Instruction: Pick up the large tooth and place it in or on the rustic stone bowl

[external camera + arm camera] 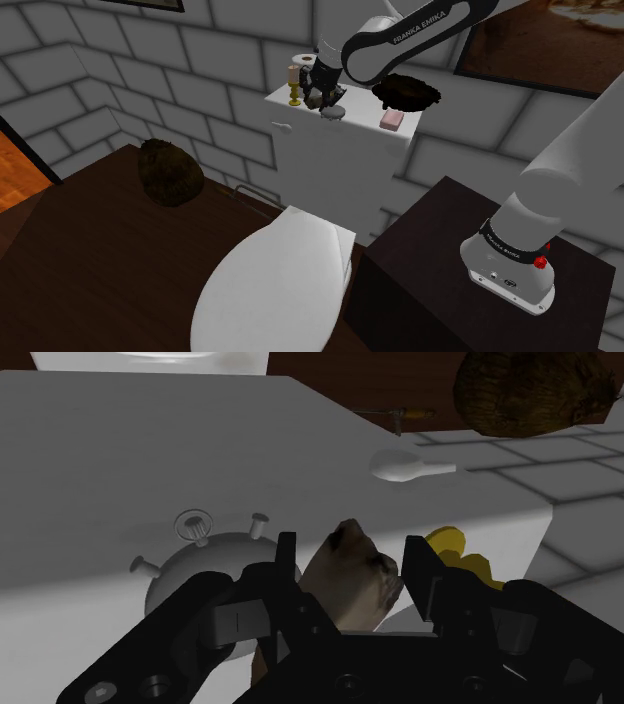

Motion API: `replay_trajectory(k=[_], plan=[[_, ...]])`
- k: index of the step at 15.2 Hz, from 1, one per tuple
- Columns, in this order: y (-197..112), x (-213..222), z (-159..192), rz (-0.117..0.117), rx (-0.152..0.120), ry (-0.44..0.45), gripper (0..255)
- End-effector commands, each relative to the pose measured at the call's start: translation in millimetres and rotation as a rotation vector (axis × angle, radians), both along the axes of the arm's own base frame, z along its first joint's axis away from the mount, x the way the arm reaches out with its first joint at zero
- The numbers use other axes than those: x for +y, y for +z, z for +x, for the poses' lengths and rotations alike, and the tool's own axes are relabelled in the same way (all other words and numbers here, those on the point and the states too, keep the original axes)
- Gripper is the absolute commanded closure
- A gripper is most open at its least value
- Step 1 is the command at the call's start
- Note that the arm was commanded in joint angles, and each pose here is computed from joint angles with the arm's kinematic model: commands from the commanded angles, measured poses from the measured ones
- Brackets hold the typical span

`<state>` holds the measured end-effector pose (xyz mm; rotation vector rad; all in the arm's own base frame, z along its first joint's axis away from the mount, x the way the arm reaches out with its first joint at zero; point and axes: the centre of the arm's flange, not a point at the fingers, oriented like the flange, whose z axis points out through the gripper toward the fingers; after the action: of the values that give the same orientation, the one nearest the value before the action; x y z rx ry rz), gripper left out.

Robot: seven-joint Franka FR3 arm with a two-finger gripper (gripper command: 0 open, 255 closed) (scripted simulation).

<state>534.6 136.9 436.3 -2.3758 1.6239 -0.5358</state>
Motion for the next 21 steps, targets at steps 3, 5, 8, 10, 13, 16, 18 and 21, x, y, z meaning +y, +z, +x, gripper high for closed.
replay_trajectory(k=[3,5,8,10,13,16,18,21], plan=[[0,0,0,0.000,0.000,0.000,255],[0,0,0,0.000,0.000,0.000,255],[0,0,0,0.000,0.000,0.000,255],[10,0,0,0.000,0.000,0.000,255],[26,0,0,0.000,0.000,0.000,255],[42,0,0,0.000,0.000,0.000,255],[53,0,0,0.000,0.000,0.000,255],[69,0,0,0.000,0.000,0.000,255]])
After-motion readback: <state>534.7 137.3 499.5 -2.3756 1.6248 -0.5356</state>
